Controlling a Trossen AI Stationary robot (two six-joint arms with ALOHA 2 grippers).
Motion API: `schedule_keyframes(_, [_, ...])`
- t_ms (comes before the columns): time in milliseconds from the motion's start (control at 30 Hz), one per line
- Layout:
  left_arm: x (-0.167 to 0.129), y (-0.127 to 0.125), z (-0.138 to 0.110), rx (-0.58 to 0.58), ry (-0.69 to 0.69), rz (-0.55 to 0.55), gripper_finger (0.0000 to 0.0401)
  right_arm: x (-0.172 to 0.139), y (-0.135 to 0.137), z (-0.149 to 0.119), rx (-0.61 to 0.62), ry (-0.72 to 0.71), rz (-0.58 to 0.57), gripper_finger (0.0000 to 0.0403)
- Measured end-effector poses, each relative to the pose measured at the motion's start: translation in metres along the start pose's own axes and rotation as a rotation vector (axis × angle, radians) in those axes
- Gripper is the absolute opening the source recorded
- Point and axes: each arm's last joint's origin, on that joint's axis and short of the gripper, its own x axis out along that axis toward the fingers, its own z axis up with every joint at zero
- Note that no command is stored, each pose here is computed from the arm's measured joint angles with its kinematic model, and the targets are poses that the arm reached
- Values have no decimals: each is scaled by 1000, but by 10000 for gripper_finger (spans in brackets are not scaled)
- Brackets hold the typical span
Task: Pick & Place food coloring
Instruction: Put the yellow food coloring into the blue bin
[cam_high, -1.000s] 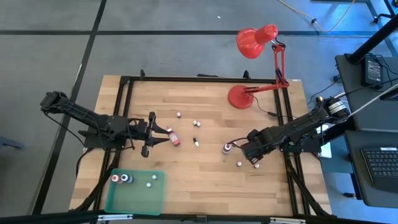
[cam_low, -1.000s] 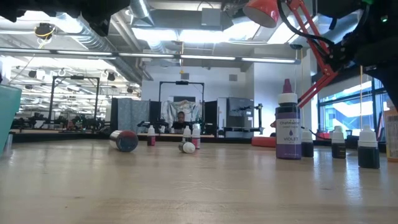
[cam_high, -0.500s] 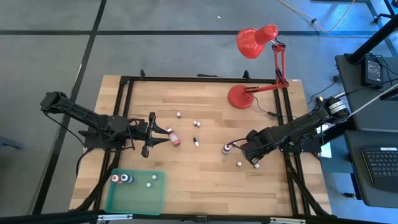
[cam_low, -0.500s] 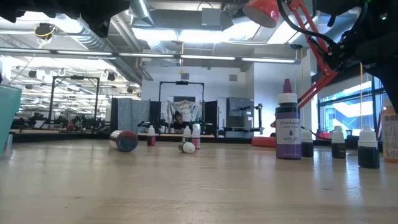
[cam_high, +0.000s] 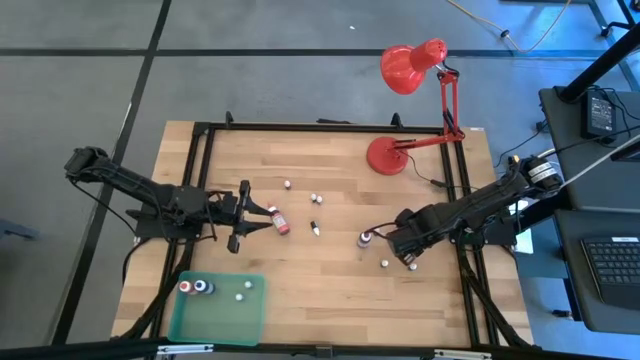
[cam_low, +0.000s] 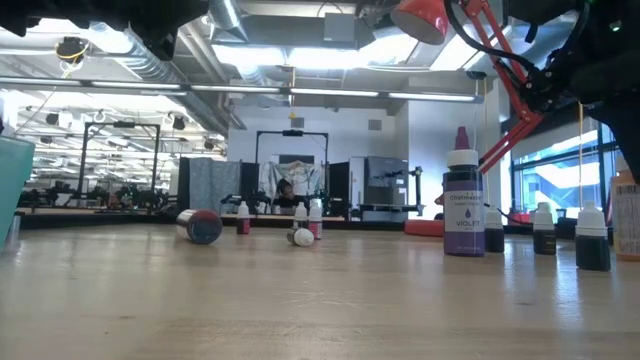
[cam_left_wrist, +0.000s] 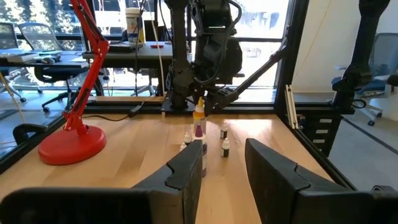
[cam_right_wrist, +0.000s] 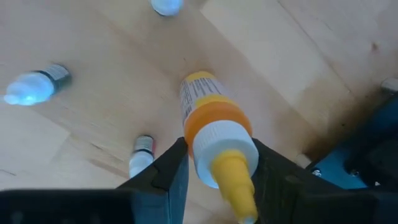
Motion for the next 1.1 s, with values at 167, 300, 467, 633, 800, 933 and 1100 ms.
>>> schedule_keyframes(167, [0,0,0,0,0,0,119,-22,8,3,-29,-36,57,138])
schedule_keyframes(300, [0,0,0,0,0,0,120,-48,9,3,-31,-46,57,125])
schedule_keyframes(467, [0,0,0,0,0,0,118,-76,1,1,-1,-78,-11,121])
schedule_keyframes(633, [0,0,0,0,0,0,120,-100,3,2,6,-138,50,122])
schedule_keyframes(800, [0,0,0,0,0,0,117,-118,10,4,-24,-177,145,122])
schedule_keyframes(933, [0,0,0,0,0,0,117,-133,16,6,-74,-226,253,122])
schedule_keyframes(1100, [0,0,0,0,0,0,120,-145,33,10,-148,-256,349,122])
